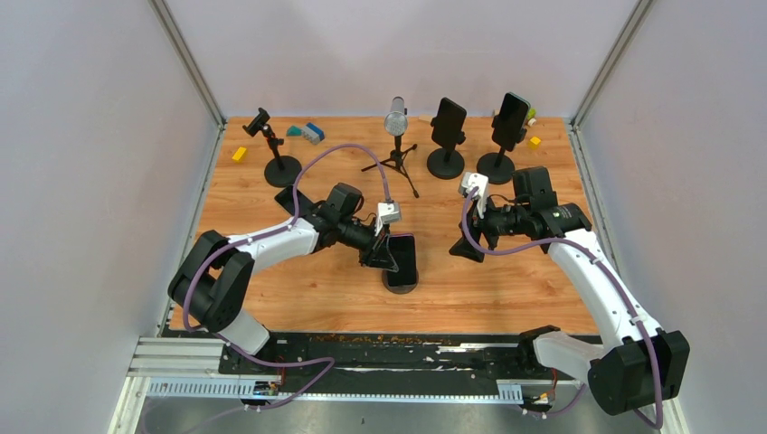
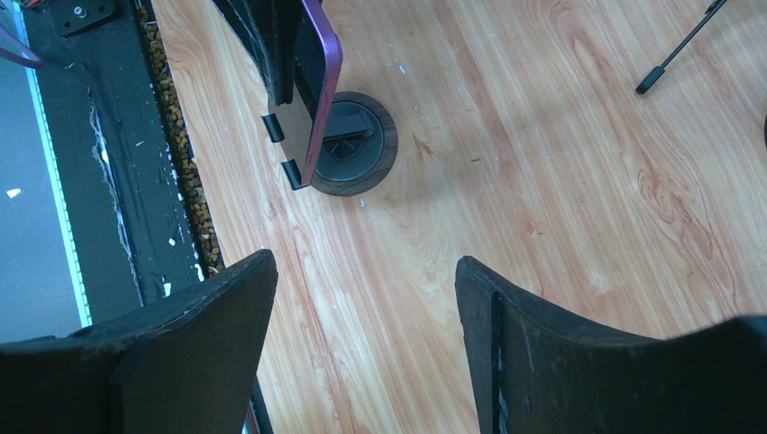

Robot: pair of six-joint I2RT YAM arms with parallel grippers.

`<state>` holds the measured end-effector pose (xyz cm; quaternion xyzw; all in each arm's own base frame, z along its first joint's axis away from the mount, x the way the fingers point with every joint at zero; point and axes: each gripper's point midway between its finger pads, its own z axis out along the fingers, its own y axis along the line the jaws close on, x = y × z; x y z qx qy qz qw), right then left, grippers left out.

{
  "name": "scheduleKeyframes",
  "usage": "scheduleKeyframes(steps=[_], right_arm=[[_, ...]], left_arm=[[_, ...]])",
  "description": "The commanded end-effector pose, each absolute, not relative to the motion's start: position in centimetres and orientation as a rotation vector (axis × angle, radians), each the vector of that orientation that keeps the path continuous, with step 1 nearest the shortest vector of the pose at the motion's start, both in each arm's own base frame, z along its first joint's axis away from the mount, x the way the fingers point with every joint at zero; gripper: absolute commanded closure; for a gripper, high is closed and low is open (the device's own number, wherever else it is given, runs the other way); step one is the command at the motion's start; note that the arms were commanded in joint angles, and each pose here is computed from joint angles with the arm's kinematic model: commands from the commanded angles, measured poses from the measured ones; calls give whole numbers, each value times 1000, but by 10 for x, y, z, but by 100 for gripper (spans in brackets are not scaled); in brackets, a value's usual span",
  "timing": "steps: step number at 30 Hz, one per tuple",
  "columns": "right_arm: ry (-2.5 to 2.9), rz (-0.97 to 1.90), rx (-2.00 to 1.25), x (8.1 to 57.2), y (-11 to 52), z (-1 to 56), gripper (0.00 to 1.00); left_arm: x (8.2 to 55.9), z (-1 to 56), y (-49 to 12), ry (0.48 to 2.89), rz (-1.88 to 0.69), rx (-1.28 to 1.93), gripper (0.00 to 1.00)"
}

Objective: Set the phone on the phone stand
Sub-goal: Pick up the phone stand with the phone at the center of the board, then place the phone stand with the phone at the center of the board.

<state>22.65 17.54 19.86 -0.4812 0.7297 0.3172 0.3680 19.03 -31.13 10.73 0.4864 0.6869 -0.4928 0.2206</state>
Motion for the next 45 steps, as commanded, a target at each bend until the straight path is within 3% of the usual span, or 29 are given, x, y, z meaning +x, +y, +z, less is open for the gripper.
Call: scheduleKeyframes(steps=[1, 3, 21, 30, 45], right_arm=[[1822, 819, -1250, 230, 179, 203, 27], [1822, 820, -1250, 230, 179, 203, 27], [1832, 824, -1251, 230, 179, 200, 27], [1837, 829, -1252, 230, 179, 198, 27], [1847, 819, -1251, 232, 178, 196, 27]], left_arm=[[189, 135, -318, 1791, -1398, 1381, 96], [189, 136, -318, 1783, -1390, 1389, 100], [209, 179, -289, 1669, -1249, 1387, 100], [282, 204, -236, 1697, -1114, 1279, 100], [387, 170, -166, 1963, -1024, 1295, 100]])
